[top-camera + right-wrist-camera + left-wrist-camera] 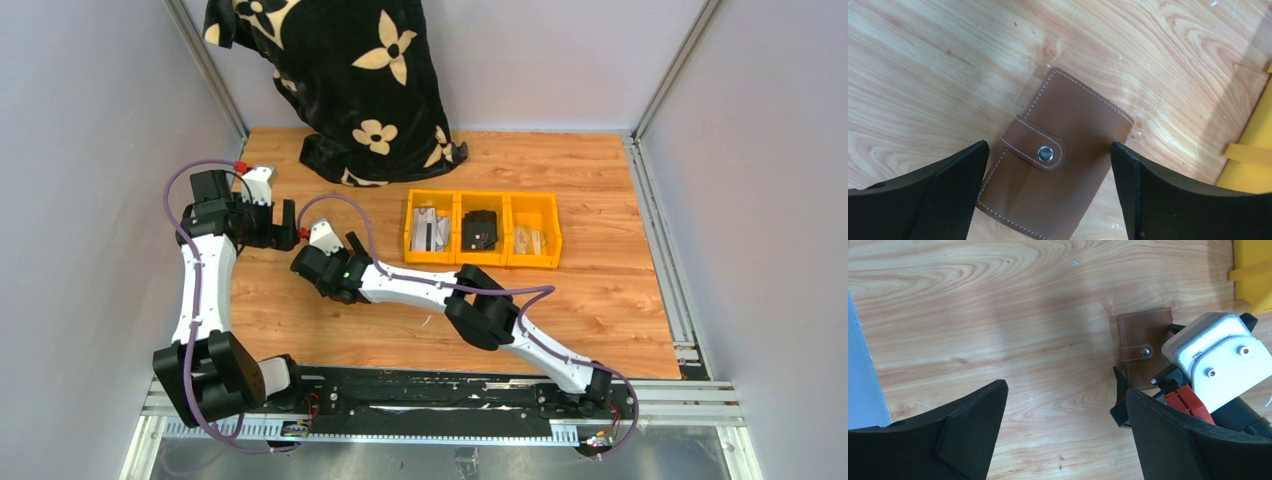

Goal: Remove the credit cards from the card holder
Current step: Pick up the card holder from the center of the board.

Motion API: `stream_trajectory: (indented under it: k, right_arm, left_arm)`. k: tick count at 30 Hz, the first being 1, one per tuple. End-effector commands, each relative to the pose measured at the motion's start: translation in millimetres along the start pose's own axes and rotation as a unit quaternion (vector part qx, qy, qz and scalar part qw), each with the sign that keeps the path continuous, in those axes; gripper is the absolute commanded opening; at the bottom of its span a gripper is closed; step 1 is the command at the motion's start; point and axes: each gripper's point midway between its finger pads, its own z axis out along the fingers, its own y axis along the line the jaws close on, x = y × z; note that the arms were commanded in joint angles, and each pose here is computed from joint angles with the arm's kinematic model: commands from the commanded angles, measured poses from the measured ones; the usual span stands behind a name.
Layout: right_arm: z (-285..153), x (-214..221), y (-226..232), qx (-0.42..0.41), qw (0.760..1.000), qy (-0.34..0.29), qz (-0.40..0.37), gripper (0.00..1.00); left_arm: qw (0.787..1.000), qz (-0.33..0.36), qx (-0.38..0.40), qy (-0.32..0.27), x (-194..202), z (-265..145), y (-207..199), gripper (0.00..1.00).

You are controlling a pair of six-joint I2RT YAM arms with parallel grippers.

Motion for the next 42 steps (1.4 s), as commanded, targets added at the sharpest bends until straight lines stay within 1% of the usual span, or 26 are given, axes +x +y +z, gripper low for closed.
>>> stream_trajectory:
  k: [1, 5, 8, 11, 18, 23, 25, 27, 29, 33, 39, 40, 42]
  right_arm:
    - [-14, 21, -20, 0.022, 0.998, 0.031, -0.042, 0.95]
    - [-25, 35, -34, 0.023, 0.997, 0.051, -0.050, 0.95]
    - [-32, 45, -47, 0.028, 0.997, 0.066, -0.039, 0.95]
    - [-35, 47, -54, 0.023, 0.997, 0.065, -0.025, 0.95]
    - [-34, 26, -38, -0.037, 0.998, 0.060, 0.002, 0.96]
    - [-26, 23, -38, -0.041, 0.997, 0.061, -0.002, 0.96]
    - [-20, 28, -41, -0.050, 0.996, 0.073, 0.002, 0.96]
    - [-14, 35, -38, -0.081, 0.992, 0.093, 0.010, 0.96]
    - [-12, 42, -41, -0.093, 0.990, 0.107, 0.013, 0.96]
    - [-15, 46, -32, -0.130, 0.985, 0.110, 0.001, 0.96]
    - [-10, 65, -33, -0.137, 0.981, 0.140, -0.010, 0.97]
    - [-11, 68, -34, -0.139, 0.980, 0.143, -0.011, 0.96]
    - [-14, 73, -34, -0.142, 0.978, 0.150, -0.010, 0.91]
  left_arm:
    - [1.000, 0.000, 0.011, -0.009, 0, -6, -5, 1.00]
    - [1.000, -0.004, 0.014, -0.019, -4, -8, -8, 1.00]
    - [1.000, -0.007, 0.020, -0.023, -6, -9, -10, 1.00]
    - [0.999, -0.010, 0.027, -0.030, -8, -10, -14, 1.00]
    - [0.999, -0.005, 0.032, -0.037, -11, -14, -17, 1.00]
    - [0.999, 0.003, 0.037, -0.038, -10, -16, -20, 1.00]
    - [0.998, 0.005, 0.040, -0.039, -10, -18, -22, 1.00]
    - [0.998, 0.009, 0.042, -0.041, -12, -19, -22, 1.00]
    - [0.998, 0.012, 0.043, -0.043, -14, -21, -23, 1.00]
    - [0.998, 0.011, 0.050, -0.047, -17, -21, -25, 1.00]
    - [0.997, 0.008, 0.054, -0.053, -21, -24, -28, 1.00]
    - [0.997, 0.010, 0.054, -0.055, -22, -25, -28, 1.00]
    - [0.997, 0.009, 0.055, -0.056, -21, -27, -29, 1.00]
